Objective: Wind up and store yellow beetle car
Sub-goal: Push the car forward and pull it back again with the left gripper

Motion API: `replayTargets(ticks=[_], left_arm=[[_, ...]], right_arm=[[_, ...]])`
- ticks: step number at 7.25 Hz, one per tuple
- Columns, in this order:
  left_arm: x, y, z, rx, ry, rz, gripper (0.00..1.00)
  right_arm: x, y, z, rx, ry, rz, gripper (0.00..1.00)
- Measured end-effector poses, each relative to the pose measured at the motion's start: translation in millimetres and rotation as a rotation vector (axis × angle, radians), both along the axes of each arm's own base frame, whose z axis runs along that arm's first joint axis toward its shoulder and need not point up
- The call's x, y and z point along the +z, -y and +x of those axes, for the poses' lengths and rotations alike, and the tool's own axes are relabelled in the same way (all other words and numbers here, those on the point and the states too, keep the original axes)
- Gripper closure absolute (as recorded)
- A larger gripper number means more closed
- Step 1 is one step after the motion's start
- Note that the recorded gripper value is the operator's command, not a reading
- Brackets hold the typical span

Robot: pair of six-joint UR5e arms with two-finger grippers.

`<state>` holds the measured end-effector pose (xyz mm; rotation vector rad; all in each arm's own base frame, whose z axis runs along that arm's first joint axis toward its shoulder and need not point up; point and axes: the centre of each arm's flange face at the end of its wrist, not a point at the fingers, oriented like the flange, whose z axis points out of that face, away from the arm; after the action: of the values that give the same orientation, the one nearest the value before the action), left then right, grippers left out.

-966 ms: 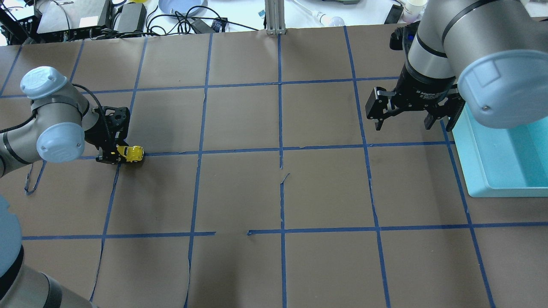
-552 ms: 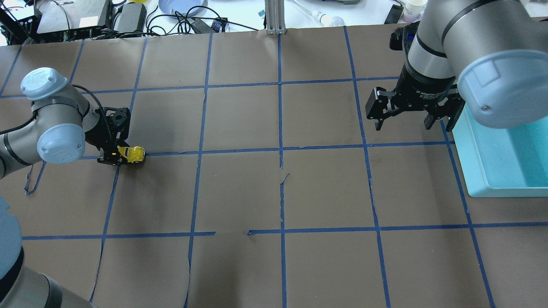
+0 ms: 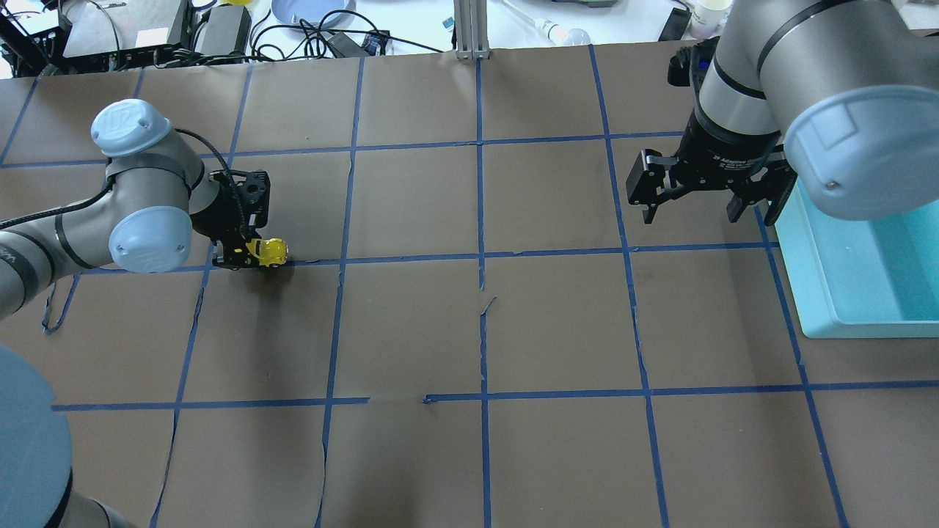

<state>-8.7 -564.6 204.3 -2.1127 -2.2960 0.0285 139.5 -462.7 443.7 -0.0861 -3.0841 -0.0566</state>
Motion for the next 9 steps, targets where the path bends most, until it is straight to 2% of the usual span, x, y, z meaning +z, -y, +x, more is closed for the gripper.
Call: replayTargets(ticks=[3, 7, 9], left_arm=[[-7, 1, -28, 0.018, -0.033, 0.005, 0.51], [-17, 4, -21, -0.003, -0.030, -0.001, 0.51], [-19, 3, 2, 0.007, -0.030, -0.005, 0.51]], right_arm=[[0, 0, 0, 0.000, 0.000, 0.000, 0.00], [0, 0, 0, 0.000, 0.000, 0.001, 0.00], [-1, 0, 0, 0.000, 0.000, 0.001, 0.00]])
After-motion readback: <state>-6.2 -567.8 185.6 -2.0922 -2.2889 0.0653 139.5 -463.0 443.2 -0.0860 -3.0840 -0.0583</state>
